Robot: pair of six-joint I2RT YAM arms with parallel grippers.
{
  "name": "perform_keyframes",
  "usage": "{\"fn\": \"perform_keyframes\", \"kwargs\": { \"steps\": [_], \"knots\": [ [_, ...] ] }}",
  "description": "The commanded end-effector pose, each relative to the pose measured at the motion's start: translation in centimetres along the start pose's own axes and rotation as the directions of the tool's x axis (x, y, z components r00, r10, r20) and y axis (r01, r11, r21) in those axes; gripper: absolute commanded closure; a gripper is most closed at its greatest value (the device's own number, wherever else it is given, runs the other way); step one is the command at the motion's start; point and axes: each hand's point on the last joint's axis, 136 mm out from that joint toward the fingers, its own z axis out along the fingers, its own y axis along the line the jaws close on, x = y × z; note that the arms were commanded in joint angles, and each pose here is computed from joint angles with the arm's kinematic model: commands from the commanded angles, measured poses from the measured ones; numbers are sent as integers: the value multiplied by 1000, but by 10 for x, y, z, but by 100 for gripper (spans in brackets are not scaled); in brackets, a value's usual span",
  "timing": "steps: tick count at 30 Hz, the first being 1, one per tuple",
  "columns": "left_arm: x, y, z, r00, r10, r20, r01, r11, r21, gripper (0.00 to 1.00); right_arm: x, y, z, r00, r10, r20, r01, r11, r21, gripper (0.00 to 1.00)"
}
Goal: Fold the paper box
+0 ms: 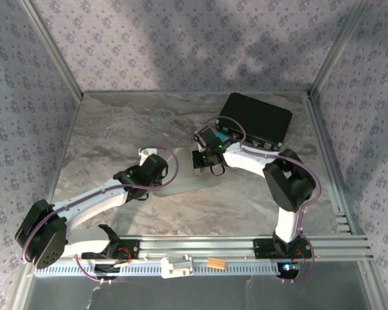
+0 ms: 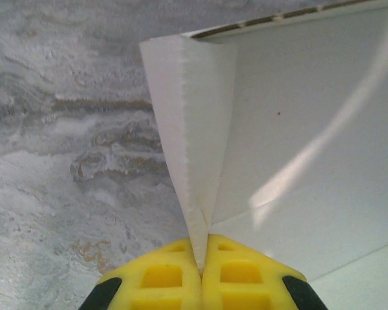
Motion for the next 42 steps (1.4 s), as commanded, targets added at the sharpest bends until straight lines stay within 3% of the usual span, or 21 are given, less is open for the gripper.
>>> {"fn": "perform_keyframes", "kwargs": {
  "steps": [1, 8, 25, 42],
  "knots": [
    [-17, -41, -2, 996, -57, 62, 46, 985, 167, 100, 17, 36, 15, 996, -35, -79, 19, 981, -192, 100],
    [-5, -30, 2, 996, -67, 52, 60, 990, 130, 100, 34, 29, 23, 987, -28, -160, -8, 975, -221, 92],
    [-19, -25, -12, 993, -47, 111, 36, 994, 100, 100, 34, 33, 20, 979, -77, -188, 32, 973, -230, 76],
    [-19, -26, -15, 993, -30, 115, 18, 995, 101, 100, 23, 43, 18, 976, -94, -195, 21, 938, -347, 72]
  ]
}}
